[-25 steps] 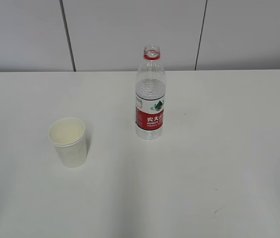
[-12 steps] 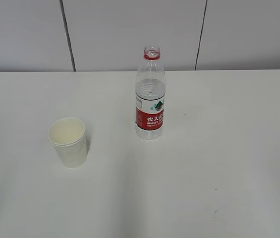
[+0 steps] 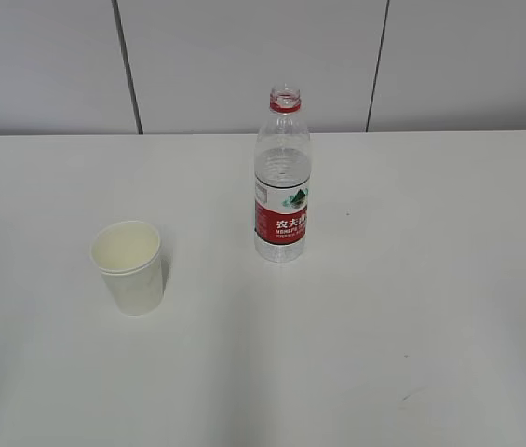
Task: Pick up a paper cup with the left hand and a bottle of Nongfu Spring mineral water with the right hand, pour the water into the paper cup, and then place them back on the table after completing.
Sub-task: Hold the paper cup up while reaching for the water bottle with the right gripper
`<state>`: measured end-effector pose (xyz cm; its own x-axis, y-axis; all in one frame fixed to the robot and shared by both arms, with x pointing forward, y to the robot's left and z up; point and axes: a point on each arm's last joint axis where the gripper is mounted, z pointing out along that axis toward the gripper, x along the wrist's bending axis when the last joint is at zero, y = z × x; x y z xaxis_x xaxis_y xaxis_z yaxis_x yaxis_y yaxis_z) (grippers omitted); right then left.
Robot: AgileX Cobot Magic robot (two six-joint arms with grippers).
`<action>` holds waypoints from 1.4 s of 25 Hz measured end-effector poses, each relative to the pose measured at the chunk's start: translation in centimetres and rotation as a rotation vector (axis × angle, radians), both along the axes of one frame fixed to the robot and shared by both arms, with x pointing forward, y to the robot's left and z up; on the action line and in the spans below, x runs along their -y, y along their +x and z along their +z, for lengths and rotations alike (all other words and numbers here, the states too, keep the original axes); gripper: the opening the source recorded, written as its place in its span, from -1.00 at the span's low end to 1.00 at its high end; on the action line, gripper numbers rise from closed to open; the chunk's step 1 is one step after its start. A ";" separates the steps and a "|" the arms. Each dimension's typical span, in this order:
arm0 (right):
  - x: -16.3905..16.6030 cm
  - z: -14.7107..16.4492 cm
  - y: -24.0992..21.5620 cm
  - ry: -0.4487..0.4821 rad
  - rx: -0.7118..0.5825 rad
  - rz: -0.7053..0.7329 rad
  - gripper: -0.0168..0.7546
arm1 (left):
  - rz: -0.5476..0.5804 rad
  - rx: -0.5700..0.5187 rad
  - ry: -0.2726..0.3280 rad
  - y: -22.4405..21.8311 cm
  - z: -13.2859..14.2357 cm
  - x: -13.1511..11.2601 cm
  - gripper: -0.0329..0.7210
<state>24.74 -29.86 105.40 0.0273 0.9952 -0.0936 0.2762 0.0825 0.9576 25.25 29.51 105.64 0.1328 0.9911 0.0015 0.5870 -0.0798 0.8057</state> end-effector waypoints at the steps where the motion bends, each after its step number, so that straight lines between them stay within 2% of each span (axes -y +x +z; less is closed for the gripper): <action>1: 0.0 -0.1 0.2 -0.001 0.015 0.000 0.56 | 0.000 0.000 0.000 0.0 0.0 0.0 0.58; 11: 0.1 -2.8 2.2 -0.003 0.067 -0.001 0.56 | 0.000 0.000 0.000 0.0 0.0 0.0 0.58; 22: 0.2 -2.2 2.4 -0.008 0.147 -0.002 0.56 | 0.000 0.000 0.000 0.0 0.0 0.0 0.58; 32: 0.2 -2.1 2.4 -0.008 0.153 -0.002 0.56 | 0.000 0.001 0.001 0.0 0.0 0.0 0.58; 35: 0.2 -2.1 2.4 -0.008 0.153 -0.002 0.56 | 0.002 0.030 -0.002 0.0 0.4 0.0 0.58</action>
<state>27.13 -30.02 103.26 0.0439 0.9944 -0.0963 0.1270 0.0900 0.9878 25.29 29.52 106.06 0.1310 0.9914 0.0039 0.5625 -0.0776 0.8231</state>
